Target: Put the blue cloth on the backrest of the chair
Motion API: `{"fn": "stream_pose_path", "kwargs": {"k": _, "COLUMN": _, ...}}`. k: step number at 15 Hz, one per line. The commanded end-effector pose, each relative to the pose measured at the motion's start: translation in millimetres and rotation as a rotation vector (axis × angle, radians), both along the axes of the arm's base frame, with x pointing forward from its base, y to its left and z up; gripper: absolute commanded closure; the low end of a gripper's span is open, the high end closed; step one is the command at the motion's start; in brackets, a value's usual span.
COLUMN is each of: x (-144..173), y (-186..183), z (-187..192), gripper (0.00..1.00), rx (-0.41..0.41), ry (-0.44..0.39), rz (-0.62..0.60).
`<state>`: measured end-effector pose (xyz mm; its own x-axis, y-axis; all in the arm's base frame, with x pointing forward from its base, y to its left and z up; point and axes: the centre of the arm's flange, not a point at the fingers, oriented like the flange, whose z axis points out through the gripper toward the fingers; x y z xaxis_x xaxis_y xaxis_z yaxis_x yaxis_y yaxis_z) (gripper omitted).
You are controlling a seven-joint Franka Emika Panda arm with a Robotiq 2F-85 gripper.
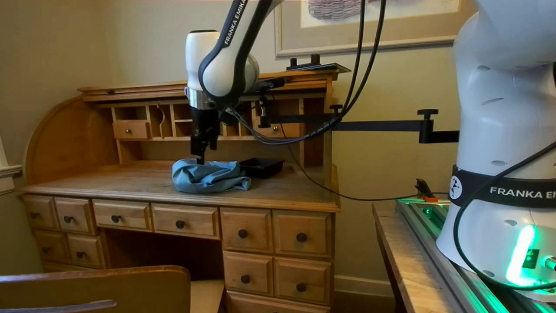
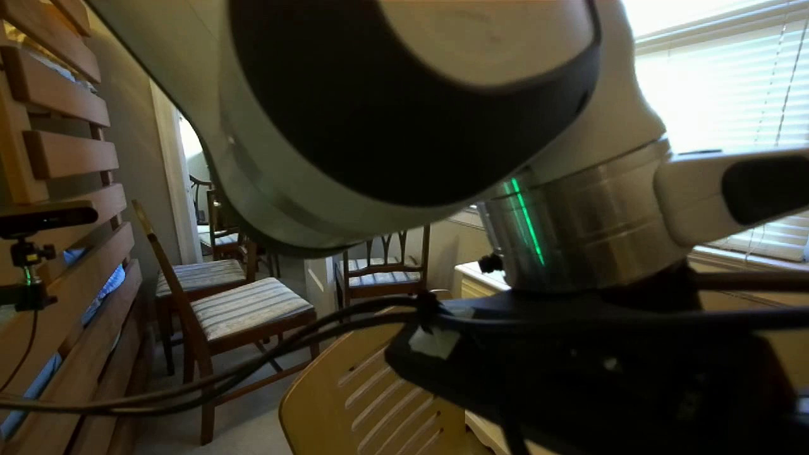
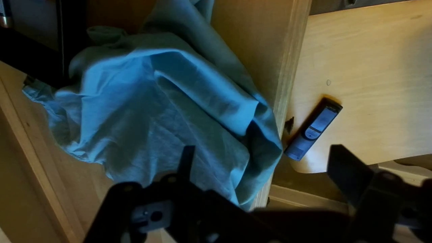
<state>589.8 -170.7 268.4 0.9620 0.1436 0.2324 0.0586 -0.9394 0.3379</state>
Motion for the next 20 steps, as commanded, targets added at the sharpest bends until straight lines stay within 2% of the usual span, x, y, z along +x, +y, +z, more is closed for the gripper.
{"fn": "stream_pose_path", "kwargs": {"k": 1, "x": 12.7, "y": -11.8, "z": -17.6, "gripper": 0.0, "rx": 0.042, "ry": -0.041, "rz": 0.086}}
{"fn": "stream_pose_path", "kwargs": {"k": 5, "x": 9.9, "y": -15.3, "z": -33.6, "gripper": 0.0, "rx": 0.019, "ry": -0.077, "rz": 0.211}}
{"fn": "stream_pose_path", "kwargs": {"k": 10, "x": 3.5, "y": -26.2, "z": -52.5, "gripper": 0.0, "rx": 0.016, "ry": -0.081, "rz": 0.286}}
{"fn": "stream_pose_path", "kwargs": {"k": 13, "x": 0.5, "y": -33.2, "z": -61.1, "gripper": 0.0, "rx": -0.008, "ry": -0.069, "rz": 0.296}}
{"fn": "stream_pose_path", "kwargs": {"k": 16, "x": -0.1, "y": -37.8, "z": -66.9, "gripper": 0.0, "rx": -0.035, "ry": -0.048, "rz": 0.253}}
{"fn": "stream_pose_path", "kwargs": {"k": 17, "x": -0.2, "y": -39.5, "z": -67.7, "gripper": 0.2, "rx": -0.046, "ry": -0.042, "rz": 0.243}}
{"fn": "stream_pose_path", "kwargs": {"k": 20, "x": -0.4, "y": -44.3, "z": -70.1, "gripper": 0.41, "rx": -0.065, "ry": -0.033, "rz": 0.23}}
